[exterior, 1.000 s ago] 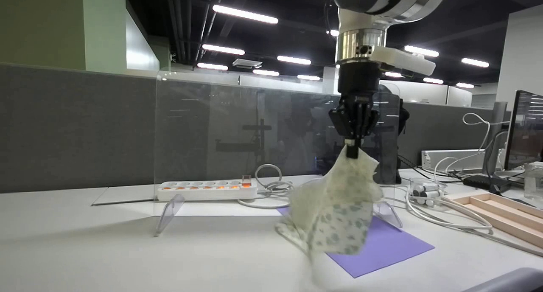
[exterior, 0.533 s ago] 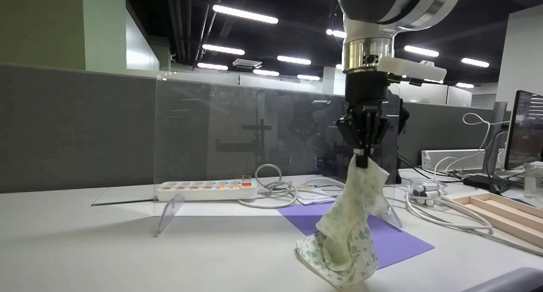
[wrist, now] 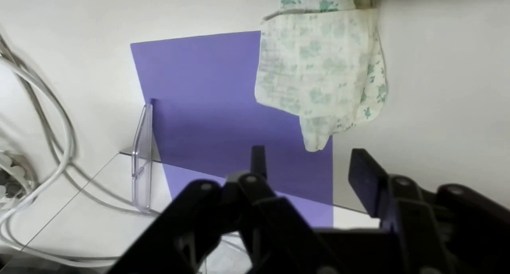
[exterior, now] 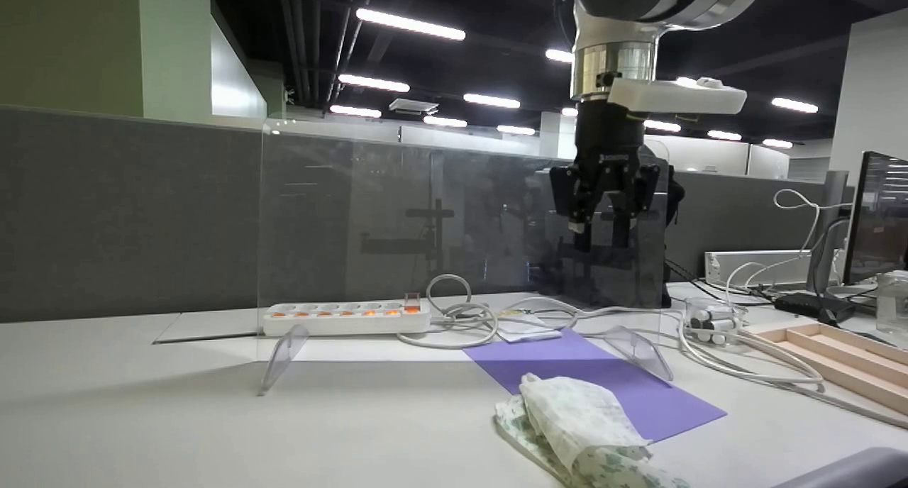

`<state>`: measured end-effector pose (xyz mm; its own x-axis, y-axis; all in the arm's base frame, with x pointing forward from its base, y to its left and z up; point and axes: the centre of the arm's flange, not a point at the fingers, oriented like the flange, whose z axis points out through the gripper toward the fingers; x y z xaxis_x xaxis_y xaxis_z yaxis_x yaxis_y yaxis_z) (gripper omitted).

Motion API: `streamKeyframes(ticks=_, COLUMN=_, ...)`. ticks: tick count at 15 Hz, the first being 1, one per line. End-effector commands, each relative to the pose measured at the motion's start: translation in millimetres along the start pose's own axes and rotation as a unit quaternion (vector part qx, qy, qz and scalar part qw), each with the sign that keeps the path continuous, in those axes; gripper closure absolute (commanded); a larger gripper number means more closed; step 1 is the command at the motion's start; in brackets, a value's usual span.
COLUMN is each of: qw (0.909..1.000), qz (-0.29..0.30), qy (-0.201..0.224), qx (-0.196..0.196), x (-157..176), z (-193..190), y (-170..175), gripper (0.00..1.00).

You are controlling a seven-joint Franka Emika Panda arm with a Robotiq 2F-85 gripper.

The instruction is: Remove the cloth from the glass and put it on the table

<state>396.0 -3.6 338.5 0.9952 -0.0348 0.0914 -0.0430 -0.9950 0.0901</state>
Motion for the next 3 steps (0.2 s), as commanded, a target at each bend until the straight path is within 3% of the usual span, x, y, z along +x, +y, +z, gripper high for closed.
streamKeyframes(ticks=1, qw=0.9983, qz=0.047, qy=0.033, qx=-0.014, x=5.8, z=-31.7, y=6.4, gripper=0.12)
streamKeyframes(ticks=3, qw=0.997, qz=0.063, qy=0.042, qx=-0.017, x=8.6, z=-40.3, y=13.1, gripper=0.0)
